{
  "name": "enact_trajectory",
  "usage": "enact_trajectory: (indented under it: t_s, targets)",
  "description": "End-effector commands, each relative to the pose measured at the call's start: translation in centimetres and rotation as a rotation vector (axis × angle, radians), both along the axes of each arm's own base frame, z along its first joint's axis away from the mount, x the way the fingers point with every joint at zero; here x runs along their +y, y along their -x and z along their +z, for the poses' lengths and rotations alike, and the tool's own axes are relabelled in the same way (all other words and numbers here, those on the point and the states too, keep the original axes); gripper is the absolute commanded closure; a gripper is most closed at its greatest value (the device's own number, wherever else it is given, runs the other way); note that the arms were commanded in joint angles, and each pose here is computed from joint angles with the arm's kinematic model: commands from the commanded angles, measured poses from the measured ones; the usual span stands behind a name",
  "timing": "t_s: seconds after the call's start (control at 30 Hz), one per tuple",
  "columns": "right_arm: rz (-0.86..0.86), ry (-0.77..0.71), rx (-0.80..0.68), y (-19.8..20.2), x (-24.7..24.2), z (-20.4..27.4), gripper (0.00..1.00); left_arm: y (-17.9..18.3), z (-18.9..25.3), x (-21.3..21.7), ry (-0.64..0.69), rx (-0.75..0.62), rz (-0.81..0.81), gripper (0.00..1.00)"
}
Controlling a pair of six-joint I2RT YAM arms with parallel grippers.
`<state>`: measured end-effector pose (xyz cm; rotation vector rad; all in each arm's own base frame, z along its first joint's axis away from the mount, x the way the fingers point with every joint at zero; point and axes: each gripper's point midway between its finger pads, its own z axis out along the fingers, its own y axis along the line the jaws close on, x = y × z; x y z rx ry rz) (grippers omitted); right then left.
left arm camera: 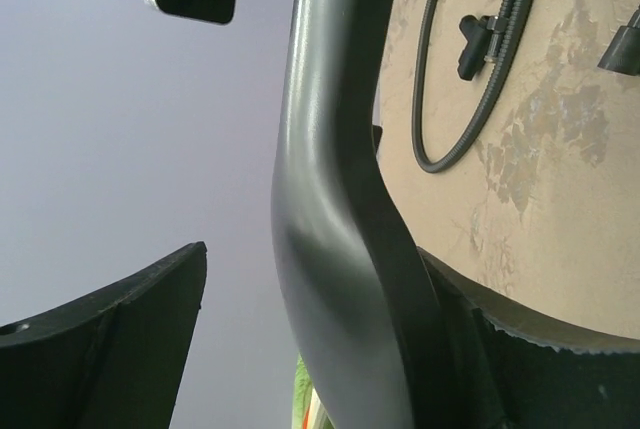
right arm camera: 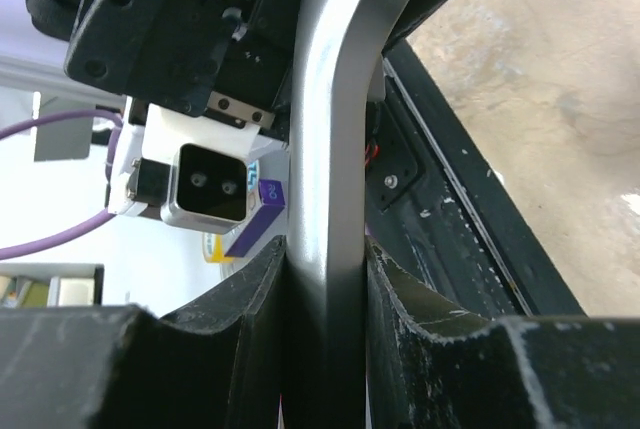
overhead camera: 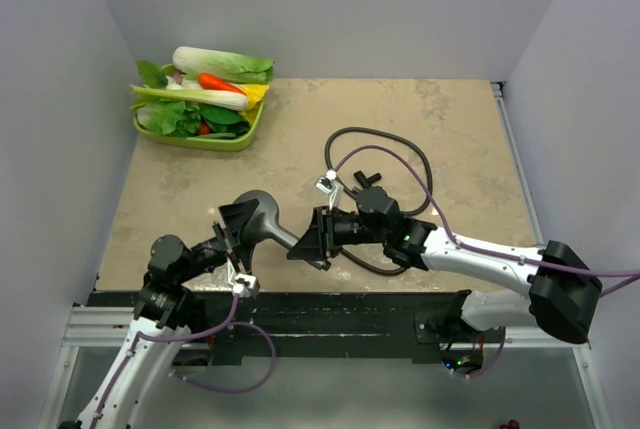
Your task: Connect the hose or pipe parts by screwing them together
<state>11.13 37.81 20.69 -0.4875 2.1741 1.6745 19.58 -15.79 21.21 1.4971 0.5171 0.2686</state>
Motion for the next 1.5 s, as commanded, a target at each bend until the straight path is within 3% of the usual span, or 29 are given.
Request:
enact_trajectory:
  t_s: [0.0,0.27,0.37,0.57,0.77,0.8,0.87,0.93,1.0,1.13,1.17,1.37,1.47]
  targets:
    - [-0.003,-0.091,-0.080,-0.4,-0.7,2.8,1.00,0.8,2.9,-0.2,0.035,-0.070,-0.029,0.18]
    - [0.004,-0.163,0.002,0.5,-0.8,2.5,1.00,-0.1,2.8,0.0,0.070,-0.113,0.003,0.24]
    - [0.015,-0.224,0.028,1.2,-0.5,2.9,1.00,-1.0,2.8,0.3,0.087,-0.121,0.038,0.29]
    - [0.047,-0.195,0.061,2.4,0.7,1.9,1.00,-1.7,2.5,0.3,0.081,-0.124,0.054,0.45]
    - [0.040,-0.194,0.070,2.5,0.6,1.9,1.00,-2.0,2.7,0.5,0.093,-0.121,0.072,0.72]
    - [0.039,-0.189,0.075,2.5,0.6,1.8,1.00,-2.2,2.7,0.6,0.097,-0.115,0.077,0.85]
    - [0.034,-0.183,0.068,2.3,0.7,2.0,1.00,-2.3,2.8,0.7,0.113,-0.097,0.085,0.99]
    - [0.028,-0.155,0.056,2.0,0.8,2.0,0.89,-2.3,3.0,0.8,0.135,-0.078,0.090,1.00]
    - [0.024,-0.097,0.060,1.9,0.7,1.3,0.66,-2.4,2.2,0.7,0.152,0.003,0.091,1.00]
    - [-0.017,-0.050,-0.008,0.2,0.2,2.5,0.46,-2.4,1.1,0.7,0.148,0.126,0.099,1.00]
    - [-0.029,-0.020,-0.002,-0.1,-0.3,2.2,0.32,-2.4,0.9,0.8,0.161,0.152,0.105,1.00]
    - [-0.230,0.093,-0.118,-5.1,-5.8,3.5,0.05,-3.1,-0.5,2.0,0.212,0.322,0.205,1.00]
    - [-0.325,0.182,-0.183,-6.5,-8.9,3.6,0.02,-3.1,-1.1,2.4,0.219,0.355,0.234,1.00]
